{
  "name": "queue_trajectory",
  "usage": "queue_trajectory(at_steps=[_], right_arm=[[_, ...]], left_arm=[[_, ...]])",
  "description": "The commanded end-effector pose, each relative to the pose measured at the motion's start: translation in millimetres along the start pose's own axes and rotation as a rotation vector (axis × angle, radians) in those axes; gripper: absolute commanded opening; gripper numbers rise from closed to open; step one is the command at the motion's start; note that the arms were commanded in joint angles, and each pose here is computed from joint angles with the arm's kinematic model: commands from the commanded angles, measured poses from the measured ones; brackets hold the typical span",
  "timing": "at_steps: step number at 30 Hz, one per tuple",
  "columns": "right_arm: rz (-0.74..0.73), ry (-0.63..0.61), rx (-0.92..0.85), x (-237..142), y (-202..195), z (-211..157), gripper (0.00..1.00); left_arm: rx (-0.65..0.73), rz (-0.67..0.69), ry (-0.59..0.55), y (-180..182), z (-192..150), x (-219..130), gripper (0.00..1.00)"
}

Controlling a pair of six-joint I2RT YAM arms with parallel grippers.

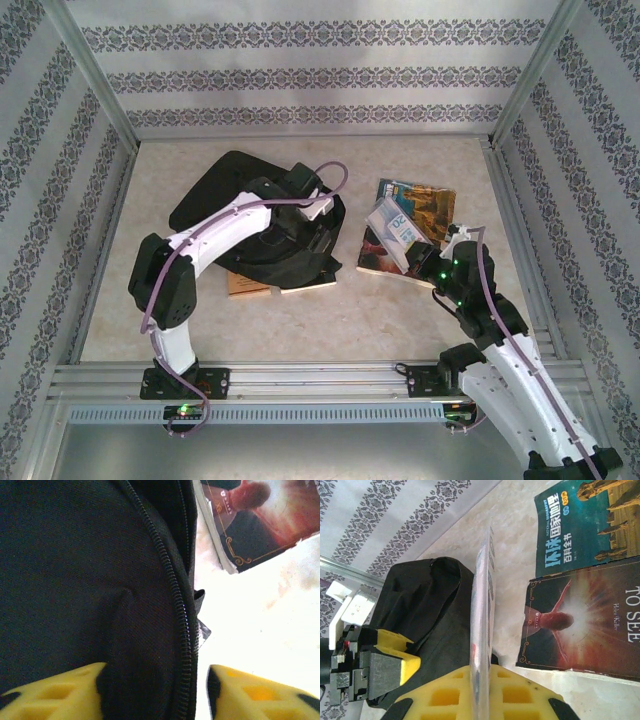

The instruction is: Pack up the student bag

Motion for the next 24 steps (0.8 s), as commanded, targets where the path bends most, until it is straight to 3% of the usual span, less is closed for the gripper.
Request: queue_trajectory(at_steps=[1, 9, 20, 24], right_arm=[[0.049, -0.035, 0.004, 2, 3, 6, 0.0], [0.121, -0.008, -0.003, 8, 11, 7, 0.0], [0.305, 0.051, -0.064, 21, 51, 6, 0.01], [0.396, 0.073, -0.053, 28, 70, 6, 0.02]], left_arm=[[0.037, 0.048, -0.01, -2, 2, -7, 0.44], [0.034, 0.028, -0.148, -6, 14, -45, 0.01], [-0.21, -0.202, -0.462, 24, 2, -119, 0.0], [-0.259, -0.207, -0.558, 37, -7, -144, 0.0]])
Point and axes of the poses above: each hand's point on the last joint's axis, 136 mm out from that joint toward the fingers, its own x axis out along the fingers, its own y axis along the line the jaws close on, z = x × y, the point moved 9 cm from there along -x, back along the fingers, and after that the axes turned 15 degrees about -x, right-handed, at the moved point
